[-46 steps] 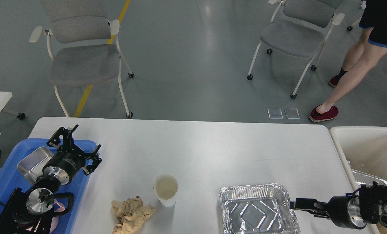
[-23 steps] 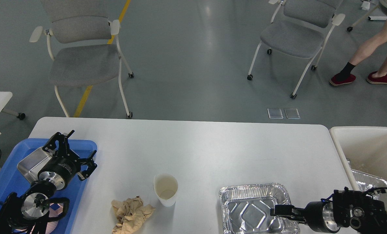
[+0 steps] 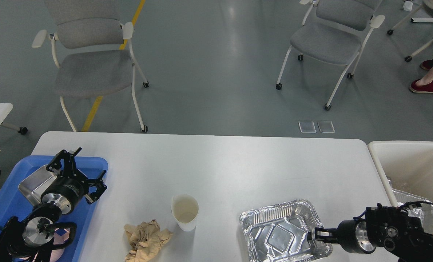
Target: Tidy desktop
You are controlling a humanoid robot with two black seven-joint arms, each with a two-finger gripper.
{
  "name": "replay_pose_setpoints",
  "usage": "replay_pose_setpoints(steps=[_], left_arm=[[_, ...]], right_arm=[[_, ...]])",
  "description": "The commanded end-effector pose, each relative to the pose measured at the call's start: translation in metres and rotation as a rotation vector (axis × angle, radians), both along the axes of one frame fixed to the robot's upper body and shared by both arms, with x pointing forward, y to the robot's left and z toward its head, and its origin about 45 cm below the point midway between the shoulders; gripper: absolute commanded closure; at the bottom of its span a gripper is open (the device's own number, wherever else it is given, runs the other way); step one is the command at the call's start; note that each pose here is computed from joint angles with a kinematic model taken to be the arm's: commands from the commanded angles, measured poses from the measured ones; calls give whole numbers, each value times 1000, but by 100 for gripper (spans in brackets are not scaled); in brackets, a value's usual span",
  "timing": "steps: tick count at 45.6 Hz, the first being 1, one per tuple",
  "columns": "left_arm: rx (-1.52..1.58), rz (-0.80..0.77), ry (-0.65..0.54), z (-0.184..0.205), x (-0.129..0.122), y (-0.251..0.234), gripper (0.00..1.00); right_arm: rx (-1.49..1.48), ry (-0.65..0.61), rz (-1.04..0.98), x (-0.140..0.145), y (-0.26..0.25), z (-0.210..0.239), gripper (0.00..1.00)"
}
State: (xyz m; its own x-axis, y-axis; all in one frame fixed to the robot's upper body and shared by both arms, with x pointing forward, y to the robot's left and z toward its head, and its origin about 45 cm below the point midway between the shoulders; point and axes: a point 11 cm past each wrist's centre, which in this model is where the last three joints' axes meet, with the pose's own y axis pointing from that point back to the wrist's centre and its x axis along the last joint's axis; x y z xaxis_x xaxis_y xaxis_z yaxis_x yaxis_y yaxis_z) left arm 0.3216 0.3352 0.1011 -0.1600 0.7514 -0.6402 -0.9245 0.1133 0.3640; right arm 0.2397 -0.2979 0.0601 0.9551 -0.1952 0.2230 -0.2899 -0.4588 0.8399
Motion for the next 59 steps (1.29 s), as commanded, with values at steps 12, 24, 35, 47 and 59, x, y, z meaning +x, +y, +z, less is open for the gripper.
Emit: replay_pose_setpoints(steps=[12, 24, 35, 47, 59], left_arm=[[11, 6, 10, -2, -3, 6, 3], [13, 17, 22, -3, -3, 7, 3], [13, 17, 23, -3, -3, 6, 3], [28, 3, 32, -5, -5, 6, 3], [91, -119, 68, -12, -6, -14, 3]], right_arm=[[46, -75, 48, 21, 12, 38, 100], [44, -262, -2, 96, -10, 130, 100], [51, -361, 44, 138, -1, 209, 100], [-8, -337, 59, 138, 1, 203, 100], [19, -250, 117, 121, 28, 168, 100]])
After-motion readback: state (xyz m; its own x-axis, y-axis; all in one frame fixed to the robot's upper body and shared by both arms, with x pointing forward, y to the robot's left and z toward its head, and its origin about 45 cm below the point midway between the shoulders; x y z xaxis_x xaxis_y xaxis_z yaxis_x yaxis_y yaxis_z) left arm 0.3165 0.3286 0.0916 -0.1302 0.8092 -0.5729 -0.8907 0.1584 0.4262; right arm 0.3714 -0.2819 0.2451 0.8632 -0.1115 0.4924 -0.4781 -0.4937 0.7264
